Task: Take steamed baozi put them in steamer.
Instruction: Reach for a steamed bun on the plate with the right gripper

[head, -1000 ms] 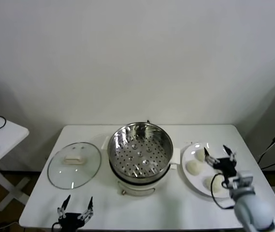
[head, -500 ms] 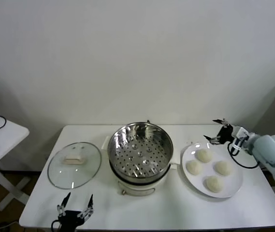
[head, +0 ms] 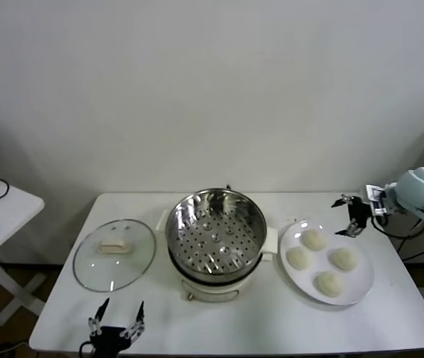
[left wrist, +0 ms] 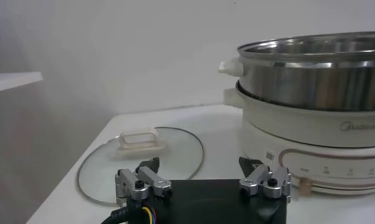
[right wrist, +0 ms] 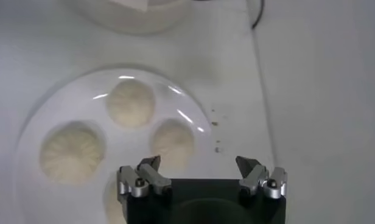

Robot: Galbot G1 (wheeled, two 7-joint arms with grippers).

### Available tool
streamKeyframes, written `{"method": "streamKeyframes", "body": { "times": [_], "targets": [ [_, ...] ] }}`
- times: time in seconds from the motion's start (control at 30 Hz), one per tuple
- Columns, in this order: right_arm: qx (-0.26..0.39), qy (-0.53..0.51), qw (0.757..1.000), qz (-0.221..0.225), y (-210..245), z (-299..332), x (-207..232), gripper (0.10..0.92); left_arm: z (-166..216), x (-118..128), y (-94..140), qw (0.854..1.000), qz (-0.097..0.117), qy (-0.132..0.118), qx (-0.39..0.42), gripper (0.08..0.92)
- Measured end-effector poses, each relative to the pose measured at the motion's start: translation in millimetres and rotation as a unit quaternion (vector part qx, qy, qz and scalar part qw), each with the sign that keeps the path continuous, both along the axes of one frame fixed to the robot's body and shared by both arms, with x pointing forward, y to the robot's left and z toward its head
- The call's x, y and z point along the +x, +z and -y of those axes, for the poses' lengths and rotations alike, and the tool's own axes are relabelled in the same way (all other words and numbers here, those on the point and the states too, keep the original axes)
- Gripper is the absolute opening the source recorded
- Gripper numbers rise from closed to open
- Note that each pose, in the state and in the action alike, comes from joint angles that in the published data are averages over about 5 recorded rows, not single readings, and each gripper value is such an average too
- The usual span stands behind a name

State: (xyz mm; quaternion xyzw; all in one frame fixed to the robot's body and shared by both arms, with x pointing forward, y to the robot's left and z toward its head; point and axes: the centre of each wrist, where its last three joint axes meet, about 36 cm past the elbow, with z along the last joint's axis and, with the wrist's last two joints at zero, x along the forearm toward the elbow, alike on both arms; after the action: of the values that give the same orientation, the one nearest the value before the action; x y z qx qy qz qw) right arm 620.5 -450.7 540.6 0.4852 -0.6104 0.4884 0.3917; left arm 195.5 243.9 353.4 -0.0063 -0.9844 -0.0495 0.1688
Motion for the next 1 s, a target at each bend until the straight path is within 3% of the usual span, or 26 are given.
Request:
{"method": "streamKeyframes", "body": {
  "times": [0.4,1.0],
  "targets": [
    [-0.043,0.026,0.997,-0.055,-28,-28,43,0.823,1,2,2,1.0,0.006,0.003,0.0,0.823],
    [-0.089,0.056,0.993,-0.053,-68,-67,75,0.823,-5,2,-5,1.0,0.0,0.012,0.006,0.823]
  ]
}}
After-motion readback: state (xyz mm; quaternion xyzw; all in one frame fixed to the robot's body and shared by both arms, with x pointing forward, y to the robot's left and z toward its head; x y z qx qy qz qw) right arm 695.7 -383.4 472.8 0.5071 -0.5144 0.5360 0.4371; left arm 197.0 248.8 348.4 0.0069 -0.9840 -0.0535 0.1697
